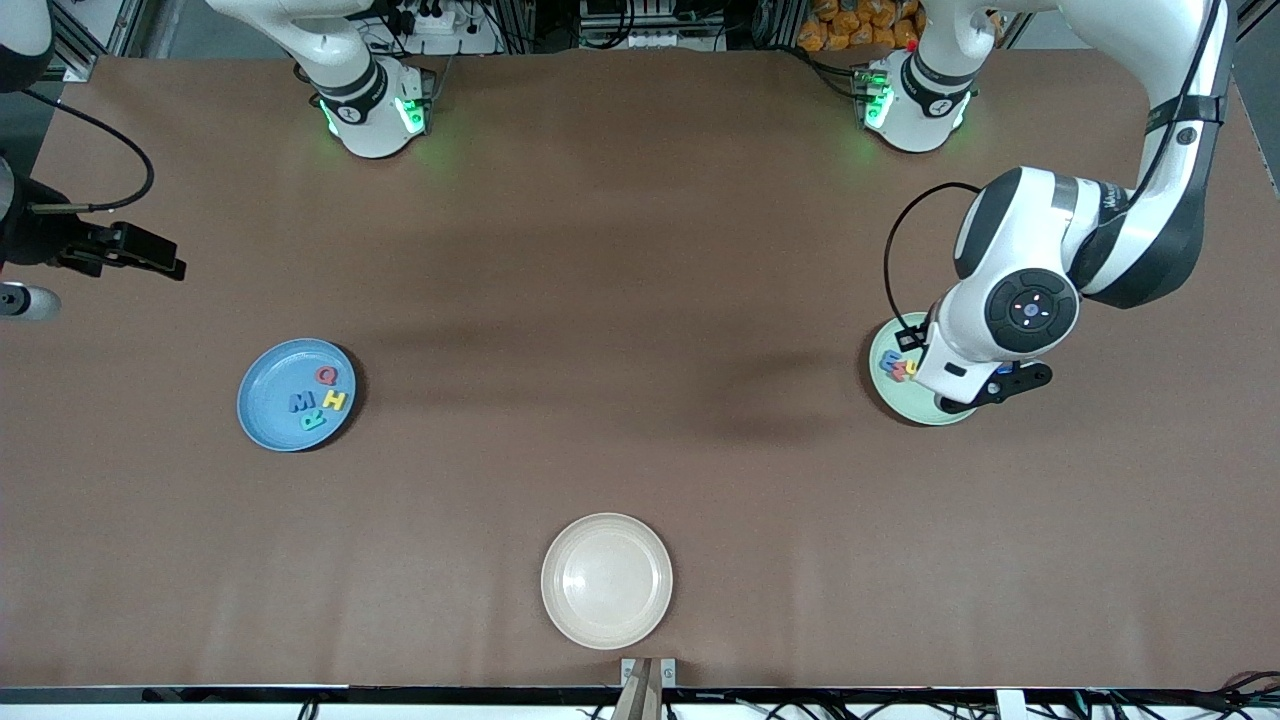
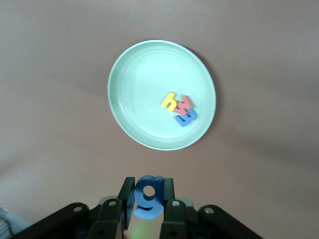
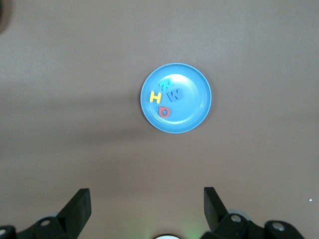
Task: Sort uppercase to blue plate, lowercase to green plate
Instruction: 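Carry the blue g with the left gripper to the green plate, then open the left gripper to release the g on the green plate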
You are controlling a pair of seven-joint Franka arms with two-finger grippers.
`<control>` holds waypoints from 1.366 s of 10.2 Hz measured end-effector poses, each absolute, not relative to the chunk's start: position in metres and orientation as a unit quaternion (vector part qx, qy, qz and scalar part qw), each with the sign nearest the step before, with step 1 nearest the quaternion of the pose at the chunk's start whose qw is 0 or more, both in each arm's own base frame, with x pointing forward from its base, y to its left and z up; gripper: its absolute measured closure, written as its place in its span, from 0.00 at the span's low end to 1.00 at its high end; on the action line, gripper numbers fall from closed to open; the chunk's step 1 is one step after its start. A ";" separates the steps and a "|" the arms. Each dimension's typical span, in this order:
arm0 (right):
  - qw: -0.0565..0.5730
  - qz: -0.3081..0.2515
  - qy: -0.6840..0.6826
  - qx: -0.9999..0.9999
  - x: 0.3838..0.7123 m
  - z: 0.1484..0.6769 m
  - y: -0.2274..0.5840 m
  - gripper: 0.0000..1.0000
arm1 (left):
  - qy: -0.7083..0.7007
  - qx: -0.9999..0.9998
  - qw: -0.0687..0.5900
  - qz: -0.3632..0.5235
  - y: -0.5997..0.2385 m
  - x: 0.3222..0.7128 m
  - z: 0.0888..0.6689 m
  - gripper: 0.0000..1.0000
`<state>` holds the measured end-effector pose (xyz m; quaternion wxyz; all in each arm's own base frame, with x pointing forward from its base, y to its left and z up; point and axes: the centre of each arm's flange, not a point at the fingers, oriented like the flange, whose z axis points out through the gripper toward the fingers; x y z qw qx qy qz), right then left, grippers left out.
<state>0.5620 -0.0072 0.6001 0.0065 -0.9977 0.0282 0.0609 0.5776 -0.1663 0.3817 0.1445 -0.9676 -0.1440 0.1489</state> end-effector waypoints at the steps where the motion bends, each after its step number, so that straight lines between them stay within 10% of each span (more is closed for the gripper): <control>1: 0.007 0.058 0.027 -0.998 0.563 0.600 -0.006 0.00 | -0.150 -0.965 0.150 0.152 -0.157 0.579 0.381 0.73; 4: 0.007 0.052 0.027 -0.998 0.564 0.601 -0.006 0.00 | -0.166 -0.962 0.151 0.154 -0.134 0.584 0.383 0.64; 8: 0.007 0.051 0.027 -0.998 0.564 0.602 -0.005 0.00 | -0.162 -0.962 0.153 0.158 -0.138 0.582 0.383 0.04; 14: 0.010 0.049 0.025 -0.998 0.565 0.602 -0.003 0.00 | -0.201 -0.965 0.103 0.135 -0.107 0.589 0.405 0.00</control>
